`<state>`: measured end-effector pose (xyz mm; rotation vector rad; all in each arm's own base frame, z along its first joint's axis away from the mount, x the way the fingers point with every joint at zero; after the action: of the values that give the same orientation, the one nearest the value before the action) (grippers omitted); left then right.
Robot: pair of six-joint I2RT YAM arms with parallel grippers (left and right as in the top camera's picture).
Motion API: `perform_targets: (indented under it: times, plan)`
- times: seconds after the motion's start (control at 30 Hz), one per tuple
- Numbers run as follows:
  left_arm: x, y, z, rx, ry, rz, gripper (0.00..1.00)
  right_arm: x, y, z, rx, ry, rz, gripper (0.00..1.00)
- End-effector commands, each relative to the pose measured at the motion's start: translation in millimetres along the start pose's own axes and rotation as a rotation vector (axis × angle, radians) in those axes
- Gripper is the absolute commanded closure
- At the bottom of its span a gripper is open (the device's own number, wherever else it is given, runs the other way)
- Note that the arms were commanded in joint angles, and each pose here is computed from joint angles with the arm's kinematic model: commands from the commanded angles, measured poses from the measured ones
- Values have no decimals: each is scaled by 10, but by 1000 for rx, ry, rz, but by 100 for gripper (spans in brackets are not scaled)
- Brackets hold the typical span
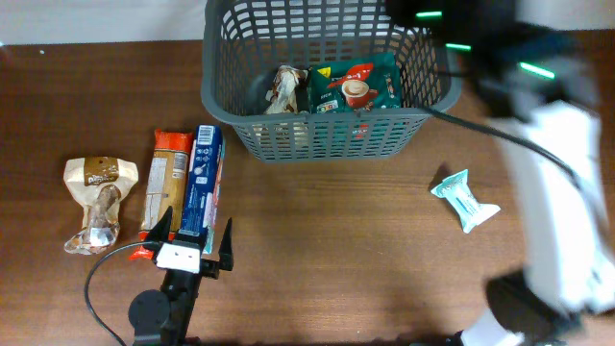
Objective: Pack container
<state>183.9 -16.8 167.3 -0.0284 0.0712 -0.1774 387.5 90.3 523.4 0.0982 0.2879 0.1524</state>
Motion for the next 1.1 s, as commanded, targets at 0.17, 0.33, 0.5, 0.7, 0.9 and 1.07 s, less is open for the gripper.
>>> perform_targets:
  times: [0.17,0.33,0.5,0.7,0.9,1.07]
  plan:
    - [0,-1,-14,-11,-2,1,1,-747,-1730,-28,79,6,-566,34]
    - [0,-1,-14,-11,-2,1,1,-571,-2341,-1009,268,370,-549,37]
    - [0,-1,-14,-11,-2,1,1,-308,-2424,-1966,206,687,-423,36]
    - [0,-1,-14,-11,-2,1,1,-98,-2362,-3082,-7,936,-198,36]
    - [0,-1,-14,-11,-2,1,1,-115,-2054,-3576,-66,986,120,39]
    - [0,-1,-14,-11,-2,1,1,-109,-1955,-3696,-104,1016,171,36]
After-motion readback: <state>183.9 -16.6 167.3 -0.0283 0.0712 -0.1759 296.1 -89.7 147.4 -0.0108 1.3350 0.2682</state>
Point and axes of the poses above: each gripper's point midway between its finger pads, its own x axis out along the fingers, its own y axis along the line the jaws close on, z = x × y, the point moved 6 cm from there along -x, back along the fingers, and after that the axes turned 7 degrees about -x, right-handed, at the moved point
